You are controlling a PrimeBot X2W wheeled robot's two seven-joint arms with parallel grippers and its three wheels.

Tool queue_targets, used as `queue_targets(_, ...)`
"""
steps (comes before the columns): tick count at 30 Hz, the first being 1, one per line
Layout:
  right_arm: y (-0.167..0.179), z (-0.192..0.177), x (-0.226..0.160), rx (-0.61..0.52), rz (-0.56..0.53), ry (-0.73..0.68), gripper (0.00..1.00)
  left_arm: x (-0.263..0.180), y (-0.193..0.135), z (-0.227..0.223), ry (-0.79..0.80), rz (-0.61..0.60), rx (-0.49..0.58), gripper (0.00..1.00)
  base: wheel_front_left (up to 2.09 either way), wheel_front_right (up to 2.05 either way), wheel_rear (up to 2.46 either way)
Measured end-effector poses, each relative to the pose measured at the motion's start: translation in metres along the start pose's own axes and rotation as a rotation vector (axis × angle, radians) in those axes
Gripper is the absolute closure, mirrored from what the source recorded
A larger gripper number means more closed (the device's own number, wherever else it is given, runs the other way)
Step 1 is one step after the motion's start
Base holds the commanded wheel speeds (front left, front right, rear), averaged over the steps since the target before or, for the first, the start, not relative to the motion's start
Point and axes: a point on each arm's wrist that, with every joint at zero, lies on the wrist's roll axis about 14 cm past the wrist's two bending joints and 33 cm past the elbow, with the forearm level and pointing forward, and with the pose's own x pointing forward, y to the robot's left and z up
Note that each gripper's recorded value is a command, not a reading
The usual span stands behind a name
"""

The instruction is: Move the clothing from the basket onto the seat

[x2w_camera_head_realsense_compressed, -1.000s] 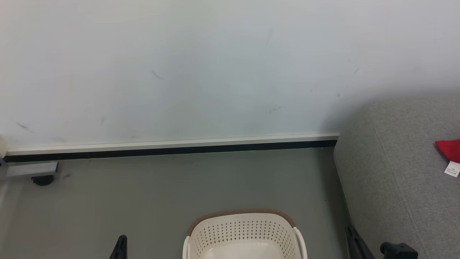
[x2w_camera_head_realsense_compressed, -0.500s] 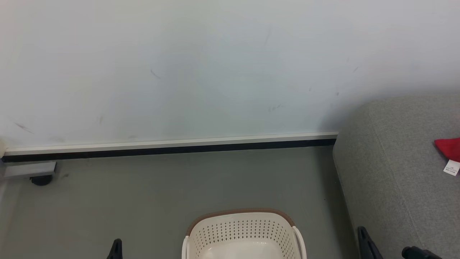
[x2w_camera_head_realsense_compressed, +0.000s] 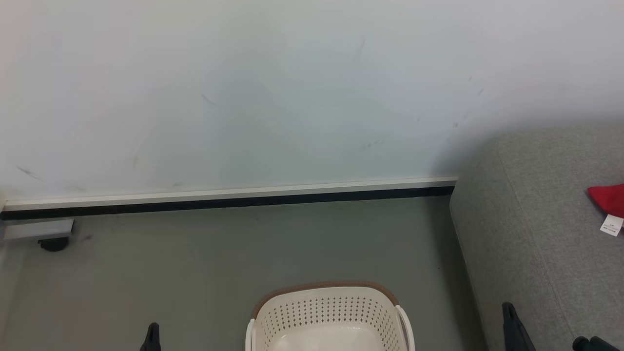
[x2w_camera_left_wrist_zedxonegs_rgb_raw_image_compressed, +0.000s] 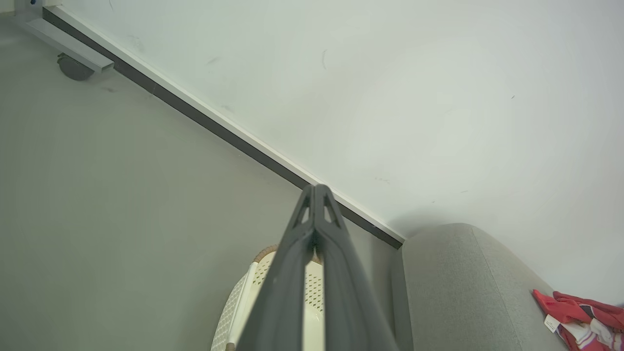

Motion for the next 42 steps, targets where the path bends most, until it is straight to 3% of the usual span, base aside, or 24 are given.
queue_targets(42,-0.025,0.036,0.001,0.529,-0.043,-0.114,1.00,0.011,-0.008,-0.002,0.067,-0.001,-0.517,1.00,0.00,0.00,0.00)
